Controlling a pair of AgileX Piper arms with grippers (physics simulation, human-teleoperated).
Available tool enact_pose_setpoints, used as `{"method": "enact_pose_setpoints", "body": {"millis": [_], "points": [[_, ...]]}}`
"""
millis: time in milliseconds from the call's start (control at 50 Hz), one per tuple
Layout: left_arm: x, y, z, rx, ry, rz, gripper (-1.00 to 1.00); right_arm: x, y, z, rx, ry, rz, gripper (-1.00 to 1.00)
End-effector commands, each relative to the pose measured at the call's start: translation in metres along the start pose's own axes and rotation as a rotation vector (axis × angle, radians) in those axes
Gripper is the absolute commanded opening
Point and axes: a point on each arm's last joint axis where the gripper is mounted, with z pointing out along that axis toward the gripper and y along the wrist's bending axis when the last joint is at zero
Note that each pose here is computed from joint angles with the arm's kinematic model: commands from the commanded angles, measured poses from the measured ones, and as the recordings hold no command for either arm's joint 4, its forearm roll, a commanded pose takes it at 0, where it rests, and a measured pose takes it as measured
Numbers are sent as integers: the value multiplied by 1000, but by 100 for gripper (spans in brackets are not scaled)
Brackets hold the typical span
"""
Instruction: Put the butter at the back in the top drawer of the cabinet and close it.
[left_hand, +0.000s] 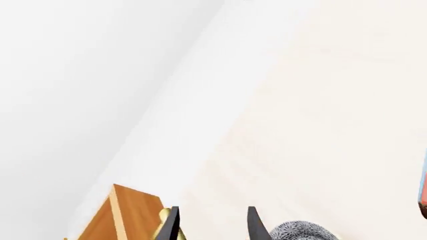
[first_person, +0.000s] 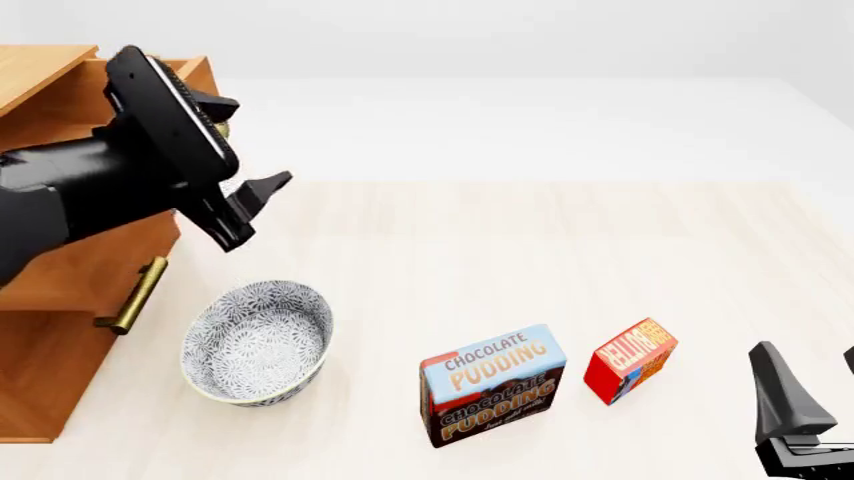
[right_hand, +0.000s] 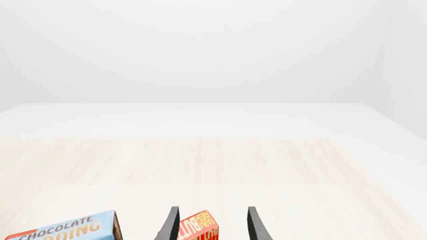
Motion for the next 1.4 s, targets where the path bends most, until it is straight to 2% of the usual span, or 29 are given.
{"method": "enact_pose_setpoints", "body": {"millis": [20,60,80,140,220,260,320,360,380,400,440,460,480,520,540,560,600,660,740,780,860,940,1040,1200,1240,1300,1340,1380,1400], "points": [[-24,24,-25,9,20,-140,100,0,0,0,0,0,0,100],[-28,28,-30,11,23,-164,100,0,0,0,0,0,0,100],[-37,32,-32,24,18,-200,100,0,0,0,0,0,0,100],[-34,36,-37,14,41,-213,100,0,0,0,0,0,0,100],[-39,42,-37,28,66,-271,100,0,0,0,0,0,0,100],[-37,49,-47,-4,71,-280,100,0,0,0,0,0,0,100],[-45,55,-50,9,87,-340,100,0,0,0,0,0,0,100],[-47,58,-60,-9,70,-327,100,0,0,0,0,0,0,100],[-45,60,-74,-54,35,-282,100,0,0,0,0,0,0,100],[-41,63,-75,-66,61,-298,100,0,0,0,0,0,0,100],[-50,61,-63,-11,74,-362,100,0,0,0,0,0,0,100],[-47,64,-71,-38,71,-347,100,0,0,0,0,0,0,100],[-46,66,-72,-39,85,-370,100,0,0,0,0,0,0,100],[-39,71,-83,-87,97,-363,100,0,0,0,0,0,0,100],[-39,71,-83,-87,97,-363,100,0,0,0,0,0,0,100],[-39,72,-75,-64,127,-408,100,0,0,0,0,0,0,100],[-38,74,-79,-75,135,-417,100,0,0,0,0,0,0,100],[-44,75,-77,-54,140,-461,100,0,0,0,0,0,0,100],[-46,80,-81,-70,140,-483,100,0,0,0,0,0,0,100],[-50,89,-93,-108,124,-507,100,0,0,0,0,0,0,100],[-57,97,-94,-109,134,-570,100,0,0,0,0,0,0,100],[-56,98,-96,-118,145,-591,100,0,0,0,0,0,0,100],[-58,106,-113,-167,127,-594,100,0,0,0,0,0,0,100],[-60,114,-114,-182,149,-694,100,0,0,0,0,0,0,100],[-59,111,-102,-155,173,-739,100,0,0,0,0,0,0,100],[-56,114,-104,-178,175,-763,100,0,0,0,0,0,0,100],[-56,113,-95,-161,189,-816,100,0,0,0,0,0,0,100],[-54,113,-93,-162,197,-822,100,0,0,0,0,0,0,100],[-55,111,-88,-146,200,-848,100,0,0,0,0,0,0,100]]}}
